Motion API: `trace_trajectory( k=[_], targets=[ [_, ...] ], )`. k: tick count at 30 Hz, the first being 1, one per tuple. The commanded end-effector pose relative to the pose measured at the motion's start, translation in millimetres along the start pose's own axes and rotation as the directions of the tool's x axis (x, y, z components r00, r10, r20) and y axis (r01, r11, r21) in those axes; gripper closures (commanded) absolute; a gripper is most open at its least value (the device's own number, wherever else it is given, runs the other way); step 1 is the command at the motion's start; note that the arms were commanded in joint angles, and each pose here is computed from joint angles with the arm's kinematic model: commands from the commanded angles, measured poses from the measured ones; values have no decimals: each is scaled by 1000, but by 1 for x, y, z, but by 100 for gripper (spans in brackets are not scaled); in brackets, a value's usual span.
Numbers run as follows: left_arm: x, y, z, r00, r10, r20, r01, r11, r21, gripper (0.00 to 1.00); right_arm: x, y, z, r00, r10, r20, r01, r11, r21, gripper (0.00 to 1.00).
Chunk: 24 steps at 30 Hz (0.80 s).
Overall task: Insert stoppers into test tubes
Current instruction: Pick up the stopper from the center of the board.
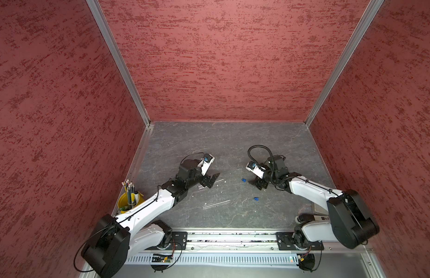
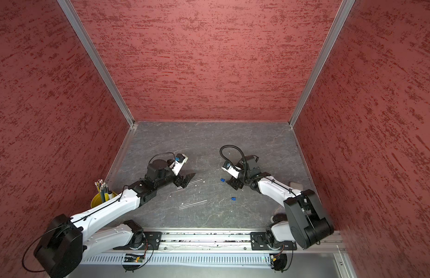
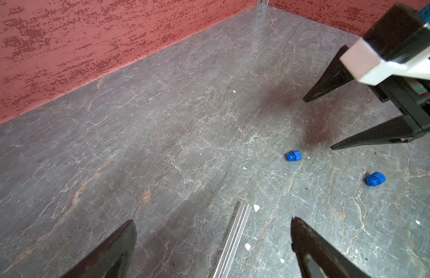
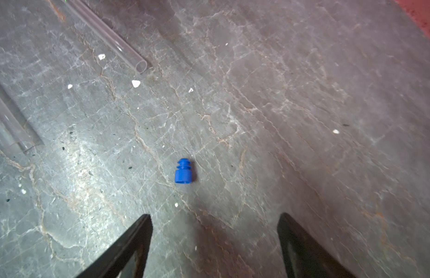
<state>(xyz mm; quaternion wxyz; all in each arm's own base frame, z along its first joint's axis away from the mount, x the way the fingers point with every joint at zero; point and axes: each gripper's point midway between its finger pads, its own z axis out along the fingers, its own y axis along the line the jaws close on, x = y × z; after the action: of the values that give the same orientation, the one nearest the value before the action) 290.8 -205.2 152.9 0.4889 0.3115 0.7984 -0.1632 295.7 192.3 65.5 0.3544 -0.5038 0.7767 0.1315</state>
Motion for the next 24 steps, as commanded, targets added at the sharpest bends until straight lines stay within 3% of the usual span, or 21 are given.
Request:
trace_trajectory(
  k=[1,15,24],
  targets=[
    [-1,3,1,1000,27,0,-27,999,-20,1,5,5,6,998,-40,-42,39,999,-16,21],
    [8,6,1,998,46,-31,-47,998,-40,1,14,14,27,994,-53,-98,45,995,-87,50],
    [9,9,2,998,49,-39,-51,997,-55,1,15,20,32,992,-62,-112,50,993,-110,56]
  ],
)
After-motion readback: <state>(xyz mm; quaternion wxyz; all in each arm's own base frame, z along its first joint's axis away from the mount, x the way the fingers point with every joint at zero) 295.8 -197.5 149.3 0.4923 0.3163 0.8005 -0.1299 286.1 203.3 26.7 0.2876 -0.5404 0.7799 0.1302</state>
